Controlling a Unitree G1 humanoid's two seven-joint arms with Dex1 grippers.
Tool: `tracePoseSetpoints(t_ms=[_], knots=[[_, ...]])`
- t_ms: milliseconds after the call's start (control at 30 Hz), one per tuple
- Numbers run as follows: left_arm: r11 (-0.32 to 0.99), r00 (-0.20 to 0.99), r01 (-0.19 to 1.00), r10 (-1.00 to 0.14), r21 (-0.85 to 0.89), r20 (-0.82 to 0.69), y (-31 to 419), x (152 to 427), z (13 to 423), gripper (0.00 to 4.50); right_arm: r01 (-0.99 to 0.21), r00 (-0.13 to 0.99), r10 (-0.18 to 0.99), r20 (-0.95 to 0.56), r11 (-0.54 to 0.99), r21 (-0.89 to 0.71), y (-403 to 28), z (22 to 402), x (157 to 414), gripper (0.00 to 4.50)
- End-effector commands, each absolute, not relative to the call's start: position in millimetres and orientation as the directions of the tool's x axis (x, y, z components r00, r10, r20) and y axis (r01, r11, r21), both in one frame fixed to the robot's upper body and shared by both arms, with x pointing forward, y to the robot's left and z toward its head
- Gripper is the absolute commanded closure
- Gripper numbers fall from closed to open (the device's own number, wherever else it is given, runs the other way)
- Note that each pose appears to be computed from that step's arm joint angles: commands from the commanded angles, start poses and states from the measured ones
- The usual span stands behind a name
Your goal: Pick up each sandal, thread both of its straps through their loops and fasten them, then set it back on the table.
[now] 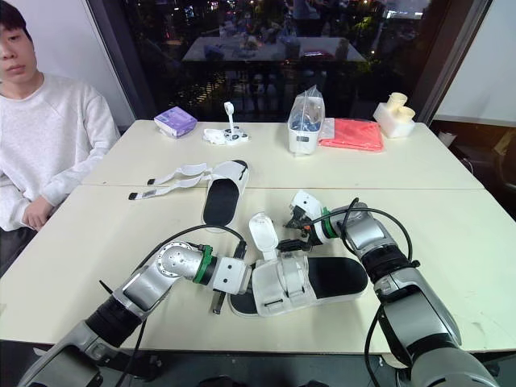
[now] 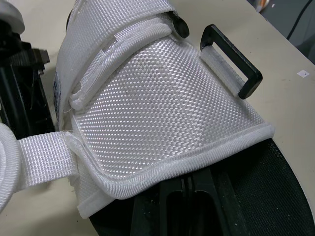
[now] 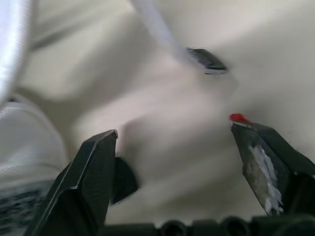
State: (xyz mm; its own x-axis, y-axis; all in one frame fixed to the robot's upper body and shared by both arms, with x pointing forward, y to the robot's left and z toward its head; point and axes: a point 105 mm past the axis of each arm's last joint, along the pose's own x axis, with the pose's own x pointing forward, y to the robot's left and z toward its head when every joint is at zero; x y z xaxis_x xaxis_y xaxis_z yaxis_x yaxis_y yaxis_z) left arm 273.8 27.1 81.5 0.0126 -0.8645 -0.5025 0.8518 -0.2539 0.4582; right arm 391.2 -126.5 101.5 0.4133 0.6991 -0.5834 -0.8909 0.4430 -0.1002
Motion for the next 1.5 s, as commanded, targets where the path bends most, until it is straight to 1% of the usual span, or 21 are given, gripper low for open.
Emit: tracePoseSetpoints(t_ms=[33, 133, 233, 333, 433, 500, 567, 767, 933, 1033, 1167, 1300, 1400, 1433, 1500], knots=[[-0.347, -0.113, 0.905, -0.756, 0.248, -0.645, 37, 247, 22, 4.5, -0.855, 0.493, 0.677, -0.546, 0.493, -0.161, -137, 120, 404, 0.54], [-0.352, -0.118, 0.903, -0.754, 0.246, -0.646, 39, 245, 22, 4.5, -0.839, 0.521, 0.707, -0.478, 0.526, -0.139, -147, 153, 403, 0.54], [-0.352, -0.116, 0.902, -0.753, 0.248, -0.647, 39, 245, 22, 4.5, -0.85, 0.494, 0.74, -0.456, 0.522, -0.074, -152, 169, 389, 0.54], [-0.347, -0.108, 0.902, -0.756, 0.256, -0.645, 37, 248, 24, 4.5, -0.875, 0.418, 0.788, -0.452, 0.483, 0.033, -151, 176, 365, 0.54], [-0.341, -0.102, 0.904, -0.76, 0.259, -0.642, 37, 250, 24, 4.5, -0.879, 0.359, 0.82, -0.446, 0.458, 0.133, -145, 178, 349, 0.54], [-0.338, -0.099, 0.904, -0.761, 0.262, -0.641, 37, 252, 25, 4.5, -0.873, 0.327, 0.837, -0.439, 0.446, 0.2, -138, 177, 343, 0.54], [-0.337, -0.095, 0.903, -0.761, 0.266, -0.642, 37, 255, 25, 4.5, -0.87, 0.304, 0.844, -0.441, 0.435, 0.231, -132, 173, 341, 0.54], [-0.318, -0.073, 0.905, -0.77, 0.283, -0.633, 38, 261, 28, 4.5, -0.859, 0.261, 0.859, -0.441, 0.415, 0.3, -107, 153, 348, 0.54], [-0.288, -0.053, 0.914, -0.782, 0.284, -0.621, 39, 263, 29, 4.5, -0.858, 0.205, 0.885, -0.418, 0.368, 0.358, -83, 148, 355, 0.54], [-0.276, -0.044, 0.918, -0.785, 0.285, -0.618, 39, 263, 29, 4.5, -0.85, 0.17, 0.909, -0.38, 0.331, 0.411, -66, 151, 360, 0.54], [-0.262, -0.027, 0.919, -0.788, 0.295, -0.615, 39, 264, 29, 4.5, -0.845, 0.16, 0.926, -0.342, 0.308, 0.438, -51, 157, 369, 0.54], [-0.248, -0.016, 0.922, -0.792, 0.297, -0.61, 38, 264, 29, 4.5, -0.841, 0.158, 0.942, -0.296, 0.286, 0.46, -46, 170, 375, 0.54], [-0.238, -0.009, 0.924, -0.795, 0.298, -0.607, 38, 264, 29, 4.5, -0.843, 0.16, 0.943, -0.29, 0.283, 0.457, -46, 174, 377, 0.54], [-0.237, -0.009, 0.925, -0.795, 0.298, -0.606, 37, 264, 29, 4.5, -0.844, 0.166, 0.944, -0.285, 0.285, 0.454, -48, 178, 378, 0.76], [-0.235, -0.009, 0.925, -0.797, 0.297, -0.604, 37, 264, 29, 4.5, -0.849, 0.179, 0.944, -0.278, 0.291, 0.441, -51, 184, 381, 1.36]])
